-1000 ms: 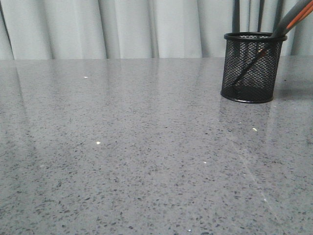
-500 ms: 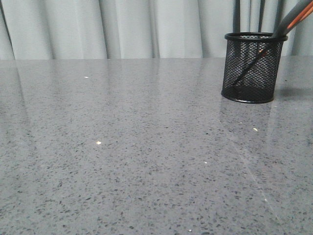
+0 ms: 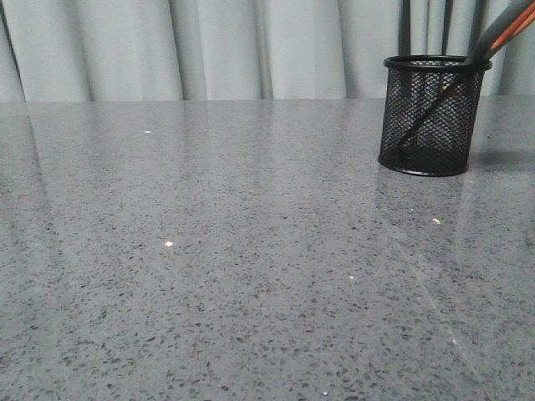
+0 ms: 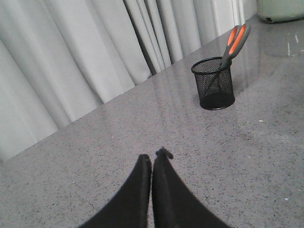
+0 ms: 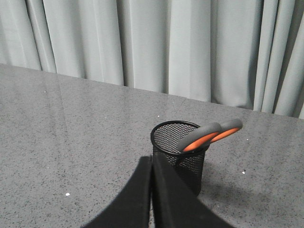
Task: Put scissors into bucket
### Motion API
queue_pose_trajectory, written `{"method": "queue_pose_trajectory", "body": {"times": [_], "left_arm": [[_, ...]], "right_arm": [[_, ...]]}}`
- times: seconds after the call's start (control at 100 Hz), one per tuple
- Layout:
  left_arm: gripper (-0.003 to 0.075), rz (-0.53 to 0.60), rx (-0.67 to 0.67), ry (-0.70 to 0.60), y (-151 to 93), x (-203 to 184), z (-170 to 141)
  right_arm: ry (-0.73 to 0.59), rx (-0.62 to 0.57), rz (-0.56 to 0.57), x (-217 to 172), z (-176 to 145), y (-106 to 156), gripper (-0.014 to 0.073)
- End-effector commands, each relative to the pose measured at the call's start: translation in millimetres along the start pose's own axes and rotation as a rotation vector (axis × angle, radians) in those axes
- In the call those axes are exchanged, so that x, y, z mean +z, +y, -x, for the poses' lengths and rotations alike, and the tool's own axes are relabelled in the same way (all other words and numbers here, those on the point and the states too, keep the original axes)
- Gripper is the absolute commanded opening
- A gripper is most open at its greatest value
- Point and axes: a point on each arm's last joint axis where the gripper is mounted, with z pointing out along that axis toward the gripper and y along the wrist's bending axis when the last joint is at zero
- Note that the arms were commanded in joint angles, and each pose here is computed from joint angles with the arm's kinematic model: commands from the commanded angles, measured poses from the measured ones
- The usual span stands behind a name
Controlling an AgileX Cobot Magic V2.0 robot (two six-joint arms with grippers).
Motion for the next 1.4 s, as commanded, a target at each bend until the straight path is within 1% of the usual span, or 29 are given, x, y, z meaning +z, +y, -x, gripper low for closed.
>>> {"method": "queue_pose_trajectory", "body": {"times": [0.0,0.13,0.22,0.48,1.12,1.18,1.24,1.29,1.34,1.39], "left_arm": [[-0.0020,0.017,-0.021,-0.089,3,-2,14],[-0.0020,0.017,-0.021,-0.091,3,-2,14],[-0.0020,0.026,-0.014,-0.113,4,-2,16],[-0.0020,0.011,-0.031,-0.087,3,-2,13],[-0.0020,0.006,-0.039,-0.088,2,-2,13],[-0.0020,-0.004,-0.058,-0.091,1,0,11],[-0.0020,0.023,0.004,-0.081,2,1,9],[-0.0020,0.063,0.085,-0.066,6,1,8],[-0.0020,0.073,0.104,-0.067,6,2,6],[-0.0020,0.074,0.095,-0.062,4,3,1]], "right_arm": [[-0.111,-0.011,-0.027,-2,17,-3,-0.0045],[-0.191,-0.011,-0.053,-4,24,-5,-0.0045],[-0.210,-0.011,-0.060,-4,26,-5,-0.0045],[-0.209,-0.011,-0.059,-4,25,-5,-0.0045],[-0.209,-0.011,-0.059,-4,25,-5,-0.0045],[-0.209,-0.011,-0.059,-4,25,-5,-0.0045],[-0.209,-0.011,-0.059,-4,25,-5,-0.0045],[-0.209,-0.011,-0.059,-4,25,-5,-0.0045],[-0.209,-0.011,-0.059,-4,25,-5,-0.0045],[-0.211,-0.011,-0.060,-4,26,-5,-0.0045]]}}
